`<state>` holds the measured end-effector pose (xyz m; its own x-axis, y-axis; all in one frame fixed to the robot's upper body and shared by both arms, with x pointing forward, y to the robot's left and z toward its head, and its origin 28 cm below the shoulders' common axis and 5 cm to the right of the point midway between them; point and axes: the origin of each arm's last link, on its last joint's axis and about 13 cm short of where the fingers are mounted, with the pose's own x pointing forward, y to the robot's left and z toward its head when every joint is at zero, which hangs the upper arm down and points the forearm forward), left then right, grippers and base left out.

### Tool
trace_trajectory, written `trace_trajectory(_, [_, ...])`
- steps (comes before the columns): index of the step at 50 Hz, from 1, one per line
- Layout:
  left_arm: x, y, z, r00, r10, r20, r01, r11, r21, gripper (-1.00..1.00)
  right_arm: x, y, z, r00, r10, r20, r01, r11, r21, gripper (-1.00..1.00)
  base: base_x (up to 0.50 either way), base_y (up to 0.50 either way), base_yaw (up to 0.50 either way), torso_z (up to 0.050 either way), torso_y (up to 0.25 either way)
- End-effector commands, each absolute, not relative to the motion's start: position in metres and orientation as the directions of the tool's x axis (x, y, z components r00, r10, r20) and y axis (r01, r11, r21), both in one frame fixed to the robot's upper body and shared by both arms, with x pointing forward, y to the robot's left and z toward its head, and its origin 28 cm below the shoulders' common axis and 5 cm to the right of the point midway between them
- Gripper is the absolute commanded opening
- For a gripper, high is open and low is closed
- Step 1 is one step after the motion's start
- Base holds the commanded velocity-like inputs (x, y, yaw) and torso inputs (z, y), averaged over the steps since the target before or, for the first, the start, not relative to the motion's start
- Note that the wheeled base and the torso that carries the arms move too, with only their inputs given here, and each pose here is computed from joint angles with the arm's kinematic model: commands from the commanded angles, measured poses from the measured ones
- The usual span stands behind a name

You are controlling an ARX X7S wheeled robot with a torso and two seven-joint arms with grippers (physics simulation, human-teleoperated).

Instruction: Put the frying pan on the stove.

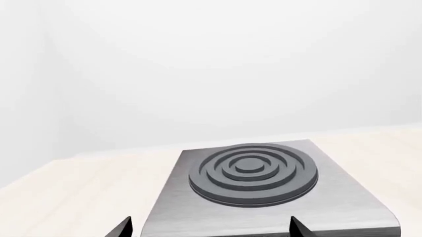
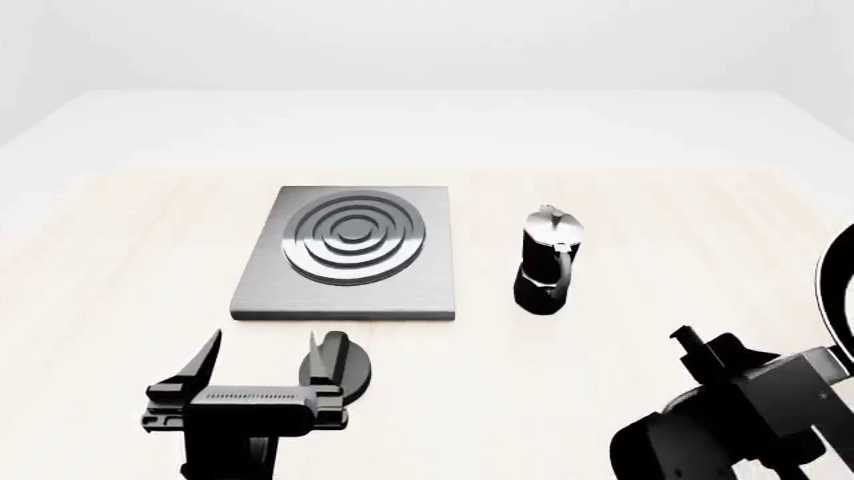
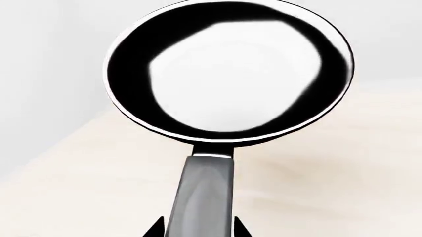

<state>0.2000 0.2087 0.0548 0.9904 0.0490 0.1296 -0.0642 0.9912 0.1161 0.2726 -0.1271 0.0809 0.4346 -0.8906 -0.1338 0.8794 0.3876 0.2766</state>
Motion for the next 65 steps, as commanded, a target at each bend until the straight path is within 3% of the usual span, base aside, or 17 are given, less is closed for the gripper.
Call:
trace_trajectory(1, [0.198, 0.209, 0.057, 0.989, 0.051, 0.136, -0.067, 0.991, 0.114, 1.00, 0.268, -0.118, 0.103, 0.535, -0.845, 0.013, 0.800, 0.511, 0.314, -1.00, 0.00, 0.00, 0.00, 0.000, 0.000])
trace_trajectory(12, [0.198, 0.210, 0.057, 0.989, 0.053, 0.138, -0.068, 0.991, 0.112, 1.00, 0.265, -0.110, 0.110, 0.635, -0.768, 0.085, 0.702, 0.620, 0.352, -1.00, 0.00, 0.00, 0.00, 0.000, 0.002])
trace_trajectory(39, [0.200, 0.209, 0.056, 0.989, 0.052, 0.135, -0.068, 0.991, 0.114, 1.00, 0.262, -0.101, 0.117, 0.745, -0.648, 0.160, 0.570, 0.742, 0.352, -1.00, 0.00, 0.00, 0.00, 0.000, 0.001])
trace_trajectory(65, [0.197, 0.208, 0.060, 0.988, 0.048, 0.144, -0.065, 0.991, 0.119, 1.00, 0.254, -0.087, 0.126, 0.885, -0.390, 0.254, 0.296, 0.893, 0.339, -1.00, 0.00, 0.00, 0.00, 0.001, 0.002])
